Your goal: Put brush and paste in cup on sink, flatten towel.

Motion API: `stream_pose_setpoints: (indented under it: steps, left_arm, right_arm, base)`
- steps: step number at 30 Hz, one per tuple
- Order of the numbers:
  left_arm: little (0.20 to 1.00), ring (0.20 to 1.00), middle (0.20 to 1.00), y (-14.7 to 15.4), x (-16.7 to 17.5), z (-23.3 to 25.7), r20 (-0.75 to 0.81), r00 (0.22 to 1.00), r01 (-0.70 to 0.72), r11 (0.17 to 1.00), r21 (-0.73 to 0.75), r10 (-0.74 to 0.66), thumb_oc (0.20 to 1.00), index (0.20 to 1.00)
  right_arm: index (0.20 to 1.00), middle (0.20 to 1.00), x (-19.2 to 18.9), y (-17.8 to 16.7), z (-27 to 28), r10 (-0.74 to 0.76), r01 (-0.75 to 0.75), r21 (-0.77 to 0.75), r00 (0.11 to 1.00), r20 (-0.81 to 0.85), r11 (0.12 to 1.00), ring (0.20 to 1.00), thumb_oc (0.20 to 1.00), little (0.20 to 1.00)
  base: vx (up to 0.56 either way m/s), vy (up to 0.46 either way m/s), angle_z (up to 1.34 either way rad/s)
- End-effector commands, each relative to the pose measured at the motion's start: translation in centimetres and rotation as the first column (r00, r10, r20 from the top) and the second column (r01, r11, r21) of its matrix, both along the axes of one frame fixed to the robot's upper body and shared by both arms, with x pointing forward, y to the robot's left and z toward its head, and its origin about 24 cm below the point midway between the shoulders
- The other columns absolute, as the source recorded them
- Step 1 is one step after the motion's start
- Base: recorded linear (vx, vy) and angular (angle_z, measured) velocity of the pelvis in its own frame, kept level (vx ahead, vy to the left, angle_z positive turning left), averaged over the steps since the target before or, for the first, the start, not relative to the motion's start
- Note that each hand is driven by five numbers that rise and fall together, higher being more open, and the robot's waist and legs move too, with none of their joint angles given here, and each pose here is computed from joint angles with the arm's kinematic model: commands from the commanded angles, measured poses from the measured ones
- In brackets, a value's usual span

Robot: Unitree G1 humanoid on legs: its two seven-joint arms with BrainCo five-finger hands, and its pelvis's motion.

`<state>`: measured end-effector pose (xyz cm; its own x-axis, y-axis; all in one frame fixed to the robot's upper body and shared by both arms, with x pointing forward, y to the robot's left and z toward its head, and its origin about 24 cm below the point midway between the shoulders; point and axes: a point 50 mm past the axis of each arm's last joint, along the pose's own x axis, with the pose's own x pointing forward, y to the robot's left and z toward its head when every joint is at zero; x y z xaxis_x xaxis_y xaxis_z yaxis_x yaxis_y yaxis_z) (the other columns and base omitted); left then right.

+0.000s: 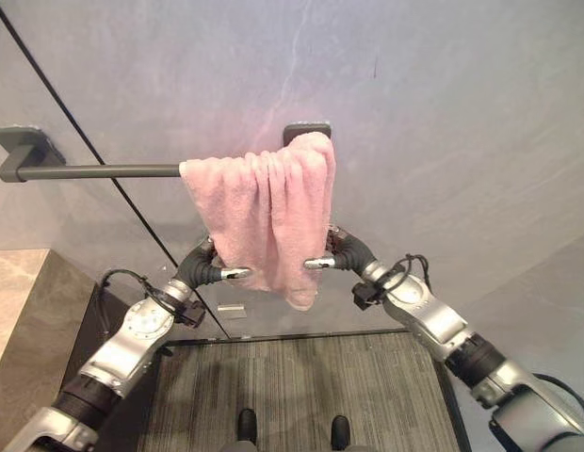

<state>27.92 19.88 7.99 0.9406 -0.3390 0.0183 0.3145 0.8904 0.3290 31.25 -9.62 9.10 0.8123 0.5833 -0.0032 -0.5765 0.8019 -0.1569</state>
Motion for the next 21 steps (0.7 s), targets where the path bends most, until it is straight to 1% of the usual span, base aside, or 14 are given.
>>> stream_pose_setpoints:
  steps: [1,4,7,14,18,21]
  left_arm:
    - [0.2,0.2,0.2,0.8,1.2,2.2,0.11,0.993,-0.045,0.998,0.039,0.04,0.2,0.2]
    - [0.2,0.2,0.2,1.0,0.7,1.8,0.102,0.993,-0.059,0.998,0.038,0.054,0.2,0.2]
    - [0.2,0.2,0.2,1.1,0.4,1.7,0.104,0.993,-0.064,0.997,0.047,0.059,0.2,0.2]
    - [0.2,0.2,0.2,1.8,-0.5,1.3,0.1,0.992,-0.088,0.994,0.058,0.082,0.2,0.2]
    - [0.2,0.2,0.2,1.9,-1.0,2.4,0.148,0.986,-0.091,0.995,0.052,0.082,0.2,0.2]
    - [0.2,0.2,0.2,1.7,-2.1,5.0,0.262,0.964,-0.062,0.998,0.024,0.054,0.2,0.2]
  right_arm:
    - [0.2,0.2,0.6,1.6,3.3,0.038,-0.043,0.042,0.991,0.13,0.998,0.2,0.2,0.2]
    - [0.2,0.2,0.0,2.2,3.2,0.056,-0.065,0.074,0.99,0.128,0.995,0.2,0.2,0.2]
    - [0.2,0.2,-0.6,2.2,3.3,0.074,-0.085,0.071,0.987,0.143,0.994,0.2,0.2,0.2]
    - [0.2,0.2,-2.1,1.2,3.9,0.066,-0.088,0.102,0.977,0.201,0.991,0.2,0.2,0.2]
    - [0.2,0.2,-3.4,0.5,5.3,0.059,-0.101,0.14,0.96,0.275,0.985,0.2,0.2,0.2]
    - [0.2,0.2,-5.2,-0.1,7.0,0.079,-0.151,0.184,0.933,0.351,0.971,0.2,0.2,0.2]
  base:
    - [0.0,0.0,0.0]
    - [0.0,0.0,0.0]
    - [0.0,0.0,0.0]
    - [0.0,0.0,0.0]
    - [0.0,0.0,0.0]
    - [0.0,0.0,0.0]
